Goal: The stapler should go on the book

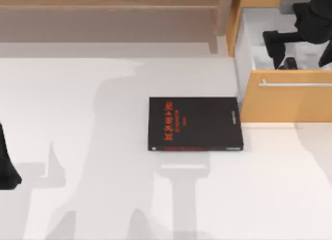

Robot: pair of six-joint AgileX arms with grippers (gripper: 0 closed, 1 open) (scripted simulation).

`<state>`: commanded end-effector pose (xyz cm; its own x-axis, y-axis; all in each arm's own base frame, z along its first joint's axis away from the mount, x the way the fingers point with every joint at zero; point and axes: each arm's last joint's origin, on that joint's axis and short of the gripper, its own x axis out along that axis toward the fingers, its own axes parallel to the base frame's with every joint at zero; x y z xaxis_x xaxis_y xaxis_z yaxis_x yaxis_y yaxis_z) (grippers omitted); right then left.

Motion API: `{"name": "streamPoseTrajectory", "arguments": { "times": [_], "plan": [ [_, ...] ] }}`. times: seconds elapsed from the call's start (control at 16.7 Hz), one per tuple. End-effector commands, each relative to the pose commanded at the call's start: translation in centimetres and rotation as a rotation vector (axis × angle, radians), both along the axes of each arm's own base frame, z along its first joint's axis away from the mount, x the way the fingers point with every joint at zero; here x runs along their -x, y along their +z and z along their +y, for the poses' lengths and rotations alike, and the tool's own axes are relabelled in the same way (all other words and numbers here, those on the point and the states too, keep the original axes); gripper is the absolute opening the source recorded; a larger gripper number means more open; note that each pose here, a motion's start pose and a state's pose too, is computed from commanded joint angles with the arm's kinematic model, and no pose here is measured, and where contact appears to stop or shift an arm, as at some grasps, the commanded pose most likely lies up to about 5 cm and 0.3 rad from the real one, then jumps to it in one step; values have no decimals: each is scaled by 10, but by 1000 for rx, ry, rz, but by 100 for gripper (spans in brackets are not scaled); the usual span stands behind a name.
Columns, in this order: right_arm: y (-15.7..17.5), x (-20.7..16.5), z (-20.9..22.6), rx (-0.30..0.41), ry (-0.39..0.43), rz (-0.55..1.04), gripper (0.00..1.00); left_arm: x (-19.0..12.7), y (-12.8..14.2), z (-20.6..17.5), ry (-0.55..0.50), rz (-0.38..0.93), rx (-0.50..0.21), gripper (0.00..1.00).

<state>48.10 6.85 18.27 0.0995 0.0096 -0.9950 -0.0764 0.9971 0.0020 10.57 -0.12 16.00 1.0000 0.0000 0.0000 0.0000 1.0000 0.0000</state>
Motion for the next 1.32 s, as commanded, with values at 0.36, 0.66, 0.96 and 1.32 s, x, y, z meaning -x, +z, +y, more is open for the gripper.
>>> {"name": "streamPoseTrajectory", "arguments": {
  "times": [0.36, 0.66, 0.96, 1.32],
  "plan": [
    [-14, 2, 2, 1, 1, 2, 100, 0, 0, 0, 0, 0, 0, 100],
    [-34, -2, 3, 1, 3, 0, 100, 0, 0, 0, 0, 0, 0, 100],
    [-48, -6, 2, 0, 1, 0, 100, 0, 0, 0, 0, 0, 0, 100],
    [-48, -6, 2, 0, 1, 0, 70, 0, 0, 0, 0, 0, 0, 100]
  ]
}}
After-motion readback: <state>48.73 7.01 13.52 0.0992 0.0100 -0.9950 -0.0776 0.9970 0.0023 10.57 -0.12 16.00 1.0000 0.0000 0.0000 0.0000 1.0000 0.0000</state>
